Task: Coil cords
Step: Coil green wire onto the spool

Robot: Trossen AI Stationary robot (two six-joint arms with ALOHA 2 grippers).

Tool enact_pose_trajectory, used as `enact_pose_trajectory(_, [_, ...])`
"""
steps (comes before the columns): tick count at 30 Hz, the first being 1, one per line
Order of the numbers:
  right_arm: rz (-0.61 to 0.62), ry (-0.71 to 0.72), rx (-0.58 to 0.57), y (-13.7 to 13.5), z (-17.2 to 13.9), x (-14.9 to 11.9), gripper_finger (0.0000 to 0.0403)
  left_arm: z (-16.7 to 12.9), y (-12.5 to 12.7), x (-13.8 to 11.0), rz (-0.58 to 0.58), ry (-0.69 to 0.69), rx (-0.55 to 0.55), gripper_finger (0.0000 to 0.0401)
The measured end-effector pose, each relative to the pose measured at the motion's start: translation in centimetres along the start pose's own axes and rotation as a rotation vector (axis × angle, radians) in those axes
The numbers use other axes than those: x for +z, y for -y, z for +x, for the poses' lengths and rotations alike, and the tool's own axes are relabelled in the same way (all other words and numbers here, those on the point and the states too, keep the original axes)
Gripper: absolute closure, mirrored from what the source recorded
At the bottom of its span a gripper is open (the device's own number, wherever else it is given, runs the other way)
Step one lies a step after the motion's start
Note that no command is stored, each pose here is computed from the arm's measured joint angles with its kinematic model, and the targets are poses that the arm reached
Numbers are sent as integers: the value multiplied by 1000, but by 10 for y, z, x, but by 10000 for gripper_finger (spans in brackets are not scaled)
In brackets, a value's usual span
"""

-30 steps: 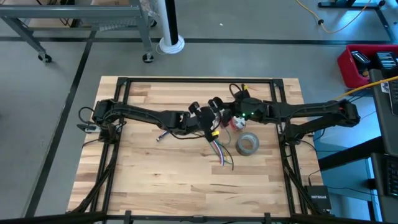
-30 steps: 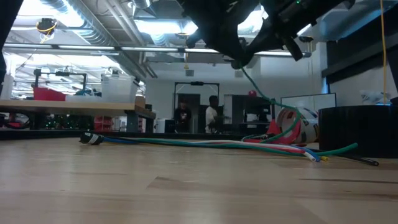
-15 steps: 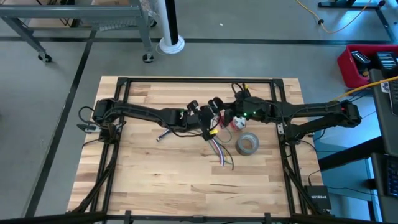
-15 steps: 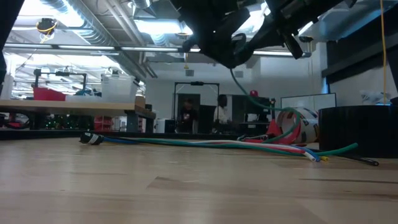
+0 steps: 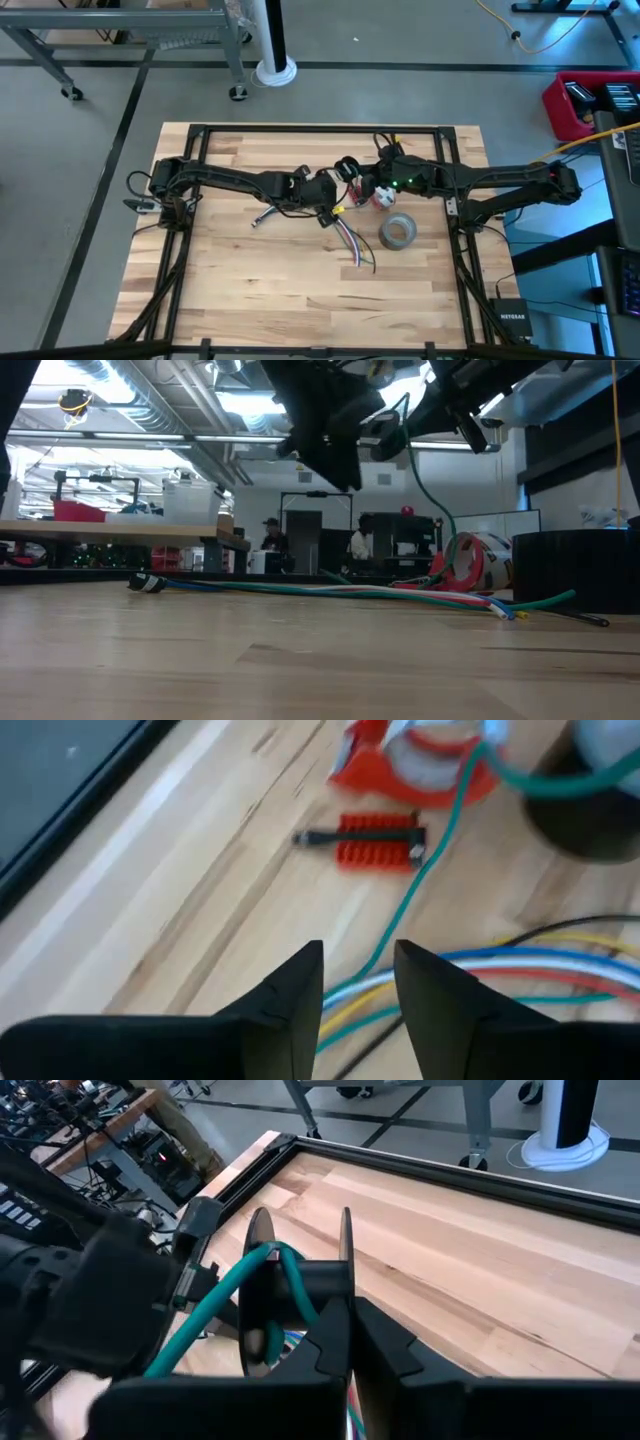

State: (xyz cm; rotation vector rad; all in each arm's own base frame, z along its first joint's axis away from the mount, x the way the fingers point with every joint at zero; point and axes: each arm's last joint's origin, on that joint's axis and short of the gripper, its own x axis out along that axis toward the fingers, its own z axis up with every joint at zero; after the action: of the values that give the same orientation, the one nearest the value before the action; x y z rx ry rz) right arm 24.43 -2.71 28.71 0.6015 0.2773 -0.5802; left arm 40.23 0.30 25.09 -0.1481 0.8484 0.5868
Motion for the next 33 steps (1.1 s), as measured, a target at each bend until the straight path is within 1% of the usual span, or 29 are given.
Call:
enact_pose_trajectory(3, [2,4,4,0,-2,1,396,0,-4,-7,-22,-51,49,285])
enact_pose_trajectory(6, [3,16,14,0,-6,4,396,5,-2,-18,-31,-52,102,291])
enact_pose_trajectory(8, [-6,22,18,0,-8,5,396,8,0,-29,-15,-52,144,294])
enact_pose_trajectory(10, [-8,27,22,1,-12,7,396,15,4,-42,-20,-37,149,297])
enact_pose_trajectory(12, [-9,26,23,2,-15,8,396,22,8,-55,-24,-13,128,301])
enact_pose_trajectory(14, [-15,13,19,3,-19,7,396,30,13,-66,-48,37,94,305])
enact_pose_trajectory(18, [-24,-37,40,6,-26,7,396,42,19,-82,-113,198,-6,314])
enact_pose_trajectory(21, [-22,-86,63,8,-32,5,396,46,20,-88,-152,310,-102,323])
enact_pose_trajectory(26, [0,-132,75,13,-42,4,396,49,13,-95,-185,444,-273,334])
enact_pose_trajectory(29, [9,-158,73,18,-43,-3,396,48,8,-100,-212,525,-353,337])
enact_pose_trajectory(33, [43,-217,72,30,-41,-19,396,45,5,-108,-234,590,-405,335])
